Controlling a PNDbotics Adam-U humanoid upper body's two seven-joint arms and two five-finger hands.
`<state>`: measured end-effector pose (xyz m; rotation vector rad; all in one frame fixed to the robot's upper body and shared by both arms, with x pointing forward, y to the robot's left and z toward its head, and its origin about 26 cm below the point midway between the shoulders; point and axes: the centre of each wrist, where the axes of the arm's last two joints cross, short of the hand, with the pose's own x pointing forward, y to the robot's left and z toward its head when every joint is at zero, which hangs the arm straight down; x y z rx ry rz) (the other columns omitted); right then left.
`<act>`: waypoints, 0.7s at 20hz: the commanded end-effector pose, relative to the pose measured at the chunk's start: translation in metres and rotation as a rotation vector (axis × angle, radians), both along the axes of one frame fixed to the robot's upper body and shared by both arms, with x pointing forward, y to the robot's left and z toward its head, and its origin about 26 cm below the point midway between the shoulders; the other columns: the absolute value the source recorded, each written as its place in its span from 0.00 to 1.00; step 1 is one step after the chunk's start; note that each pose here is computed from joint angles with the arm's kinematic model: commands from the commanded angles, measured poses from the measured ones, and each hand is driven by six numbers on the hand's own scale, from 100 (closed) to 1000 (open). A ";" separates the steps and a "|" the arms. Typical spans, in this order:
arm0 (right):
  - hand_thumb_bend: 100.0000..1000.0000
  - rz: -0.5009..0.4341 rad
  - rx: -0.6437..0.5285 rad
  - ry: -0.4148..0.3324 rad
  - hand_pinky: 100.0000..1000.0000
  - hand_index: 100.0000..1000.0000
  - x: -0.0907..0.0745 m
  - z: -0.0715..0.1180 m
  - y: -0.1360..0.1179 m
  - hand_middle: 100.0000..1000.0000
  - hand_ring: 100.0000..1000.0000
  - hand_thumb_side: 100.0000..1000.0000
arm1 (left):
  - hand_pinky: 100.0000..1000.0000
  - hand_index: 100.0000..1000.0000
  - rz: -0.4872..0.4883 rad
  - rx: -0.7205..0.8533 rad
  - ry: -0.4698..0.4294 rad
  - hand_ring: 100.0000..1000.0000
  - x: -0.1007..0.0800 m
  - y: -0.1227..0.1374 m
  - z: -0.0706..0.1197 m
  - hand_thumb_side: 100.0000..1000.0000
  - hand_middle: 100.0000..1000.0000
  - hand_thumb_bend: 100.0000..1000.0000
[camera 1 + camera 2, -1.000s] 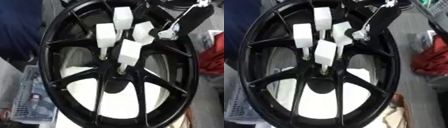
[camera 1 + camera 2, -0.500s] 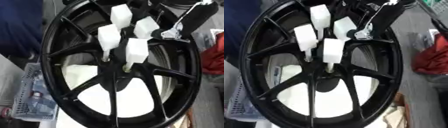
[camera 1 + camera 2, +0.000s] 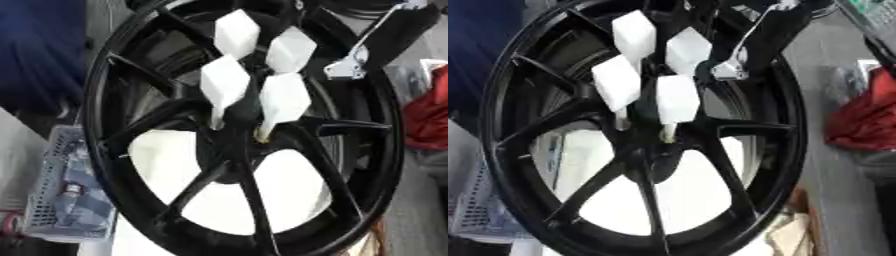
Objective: Pull the pin out of the wheel hub.
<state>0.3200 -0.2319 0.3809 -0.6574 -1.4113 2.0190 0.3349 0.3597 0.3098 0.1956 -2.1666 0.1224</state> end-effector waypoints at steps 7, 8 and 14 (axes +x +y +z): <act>0.16 -0.028 -0.018 -0.033 0.86 0.86 0.010 0.006 -0.003 0.83 0.89 0.17 | 0.72 0.81 -0.003 0.021 -0.032 0.77 -0.004 -0.002 0.012 0.81 0.80 0.60; 0.16 -0.027 -0.019 -0.034 0.86 0.86 0.012 0.006 -0.003 0.83 0.89 0.17 | 0.72 0.81 -0.003 0.021 -0.032 0.77 -0.004 -0.002 0.012 0.81 0.80 0.60; 0.14 -0.012 -0.011 -0.037 0.85 0.79 0.016 0.008 0.000 0.75 0.86 0.11 | 0.72 0.81 -0.005 0.015 -0.034 0.77 -0.004 -0.003 0.013 0.82 0.80 0.59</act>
